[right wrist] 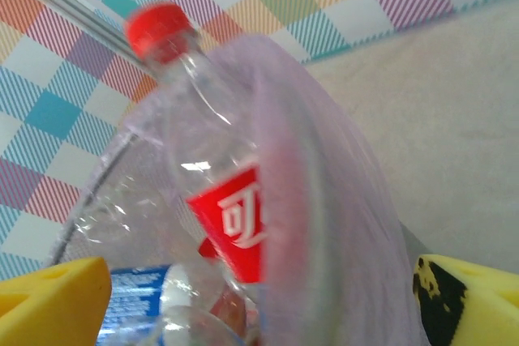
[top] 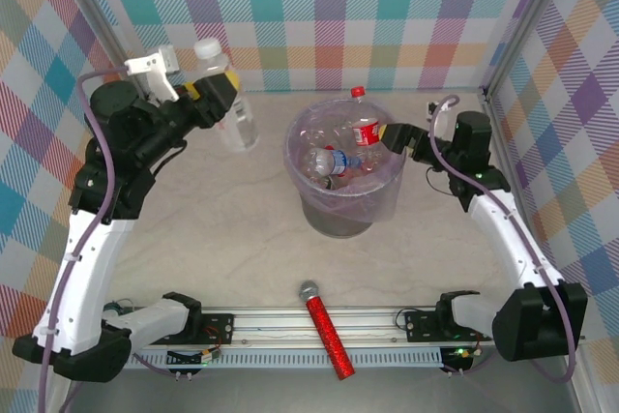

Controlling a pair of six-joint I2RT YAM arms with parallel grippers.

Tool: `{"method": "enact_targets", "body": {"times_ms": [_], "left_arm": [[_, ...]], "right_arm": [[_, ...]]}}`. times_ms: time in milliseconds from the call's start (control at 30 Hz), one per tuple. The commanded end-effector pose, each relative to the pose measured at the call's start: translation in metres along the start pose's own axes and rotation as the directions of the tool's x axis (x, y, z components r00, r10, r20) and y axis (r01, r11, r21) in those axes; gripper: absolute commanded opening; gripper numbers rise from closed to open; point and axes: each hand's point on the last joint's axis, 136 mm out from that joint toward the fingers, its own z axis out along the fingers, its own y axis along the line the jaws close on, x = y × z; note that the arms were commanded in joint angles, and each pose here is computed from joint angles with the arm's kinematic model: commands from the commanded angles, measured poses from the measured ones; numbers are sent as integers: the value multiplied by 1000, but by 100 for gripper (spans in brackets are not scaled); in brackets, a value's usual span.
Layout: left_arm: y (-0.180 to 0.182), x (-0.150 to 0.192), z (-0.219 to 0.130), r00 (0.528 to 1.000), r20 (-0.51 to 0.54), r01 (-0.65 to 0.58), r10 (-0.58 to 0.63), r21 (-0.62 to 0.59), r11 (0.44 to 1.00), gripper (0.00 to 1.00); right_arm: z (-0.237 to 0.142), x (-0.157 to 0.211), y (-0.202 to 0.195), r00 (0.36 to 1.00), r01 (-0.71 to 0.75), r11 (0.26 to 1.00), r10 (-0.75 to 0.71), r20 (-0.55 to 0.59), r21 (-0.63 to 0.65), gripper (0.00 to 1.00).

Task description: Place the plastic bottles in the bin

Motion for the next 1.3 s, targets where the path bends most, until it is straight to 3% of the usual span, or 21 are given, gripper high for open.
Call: {"method": "enact_targets", "body": {"times_ms": [0,100,233,467,667,900,1067,1267], "left_arm": [[-39,-15,27,998,54,17,-27,165,986,43],[-53,-10,54,999,51,9,-20,208,978,42],[-61,32,110,996,-21,-76,81,190,979,42],[-23,102,167,980,-135,-132,145,97,986,40],[3,148,179,970,-195,-133,144,65,989,40],[10,190,184,969,-237,-47,68,94,994,41],[17,241,182,922,-362,-134,141,45,990,44],[34,277,174,876,-460,-158,144,9,987,45]], "right_arm": [[-25,-19,17,994,98,994,-101,47,54,96],[-35,-23,18,991,102,991,-108,73,83,97],[-39,-21,16,992,87,991,-96,84,97,96],[-44,-14,15,993,91,990,-99,68,108,96],[-40,-14,18,993,97,992,-101,54,83,96],[-34,-13,18,995,84,995,-87,44,62,96],[-33,-14,18,995,89,994,-92,42,60,95],[-29,-17,23,995,92,995,-93,34,29,96]]}}
